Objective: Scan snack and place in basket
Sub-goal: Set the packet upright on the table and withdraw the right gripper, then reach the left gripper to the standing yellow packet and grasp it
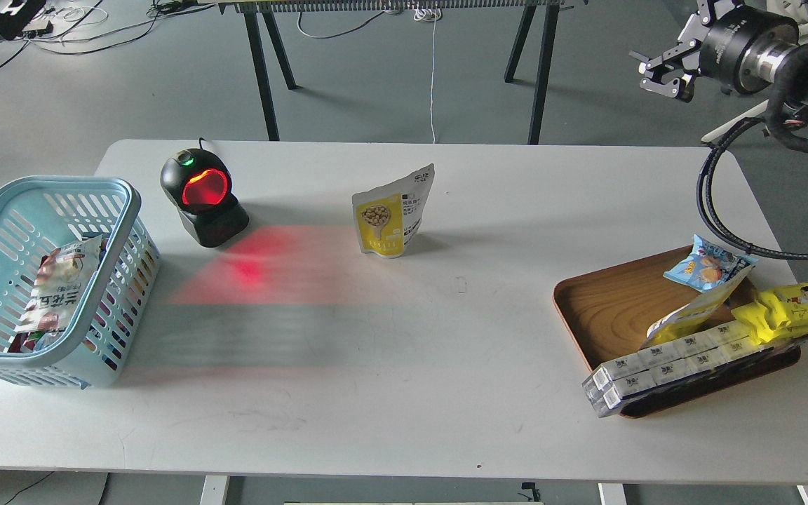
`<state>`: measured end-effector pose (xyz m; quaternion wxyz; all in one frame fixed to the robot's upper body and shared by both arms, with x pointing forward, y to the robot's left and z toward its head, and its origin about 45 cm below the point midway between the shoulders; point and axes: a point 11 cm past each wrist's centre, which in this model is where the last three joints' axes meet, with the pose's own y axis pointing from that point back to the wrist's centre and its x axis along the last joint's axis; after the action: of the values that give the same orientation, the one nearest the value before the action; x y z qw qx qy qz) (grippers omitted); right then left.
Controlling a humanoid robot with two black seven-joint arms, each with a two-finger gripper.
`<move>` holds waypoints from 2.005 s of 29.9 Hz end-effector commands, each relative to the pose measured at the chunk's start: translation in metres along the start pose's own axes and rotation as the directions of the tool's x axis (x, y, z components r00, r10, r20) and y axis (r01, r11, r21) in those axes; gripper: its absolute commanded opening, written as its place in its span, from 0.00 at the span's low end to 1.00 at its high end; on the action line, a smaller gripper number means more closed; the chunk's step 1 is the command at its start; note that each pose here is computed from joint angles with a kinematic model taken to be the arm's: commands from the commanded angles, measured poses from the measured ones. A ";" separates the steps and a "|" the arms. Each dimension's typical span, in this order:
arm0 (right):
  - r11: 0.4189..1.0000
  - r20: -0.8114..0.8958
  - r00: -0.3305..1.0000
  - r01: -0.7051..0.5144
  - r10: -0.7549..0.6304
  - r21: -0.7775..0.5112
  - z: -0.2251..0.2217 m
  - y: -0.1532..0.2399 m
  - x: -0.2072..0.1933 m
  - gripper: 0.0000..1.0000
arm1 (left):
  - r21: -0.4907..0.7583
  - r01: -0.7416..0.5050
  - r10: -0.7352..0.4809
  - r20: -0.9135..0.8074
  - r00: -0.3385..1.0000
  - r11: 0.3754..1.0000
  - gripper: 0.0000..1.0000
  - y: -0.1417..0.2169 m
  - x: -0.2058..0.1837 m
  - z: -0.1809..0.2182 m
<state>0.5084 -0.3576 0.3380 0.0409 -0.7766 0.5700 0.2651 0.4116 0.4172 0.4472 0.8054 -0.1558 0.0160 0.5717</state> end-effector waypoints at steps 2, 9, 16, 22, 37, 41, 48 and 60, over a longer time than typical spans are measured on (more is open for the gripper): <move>0.999 0.004 0.999 0.044 -0.044 0.011 0.015 0.022 0.032 1.00 | 0.039 0.045 -0.052 0.212 0.976 0.998 1.00 0.003 -0.018 0.043; 1.000 0.072 0.997 -0.017 0.016 0.010 0.038 0.043 0.067 1.00 | 0.203 0.135 -0.229 0.574 0.786 0.970 1.00 0.000 -0.061 0.050; 0.999 0.067 0.997 -0.042 0.041 0.010 0.036 0.053 0.077 1.00 | 0.337 0.135 -0.362 0.821 0.441 0.932 1.00 0.000 -0.089 0.022; 0.999 0.068 0.997 -0.034 0.035 -0.003 0.042 0.049 0.075 1.00 | 0.415 0.143 -0.433 0.890 0.140 0.899 1.00 -0.015 -0.114 -0.019; 0.999 0.062 0.998 0.003 -0.001 -0.034 0.055 0.032 0.058 1.00 | 0.648 0.154 -0.491 0.691 -0.531 0.746 0.99 -0.028 -0.187 -0.154; 0.999 0.035 0.999 -0.002 0.004 -0.046 0.055 0.032 0.058 1.00 | 0.705 0.130 -0.478 0.592 -0.648 0.697 0.99 -0.030 -0.200 -0.188; 0.999 0.031 0.999 -0.003 0.005 -0.049 0.056 0.032 0.058 1.00 | 0.763 0.141 -0.542 0.563 -0.624 0.630 0.99 -0.037 -0.222 -0.233; 0.999 0.035 0.999 0.007 -0.006 -0.053 0.059 0.029 0.054 1.00 | 0.798 0.098 -0.607 0.525 -0.596 0.594 0.97 -0.046 -0.222 -0.272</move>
<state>0.4715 -0.3972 0.2707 0.0307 -0.7724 0.5633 0.2917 0.4157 0.1296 0.2500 0.6125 0.5071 -0.6061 0.0189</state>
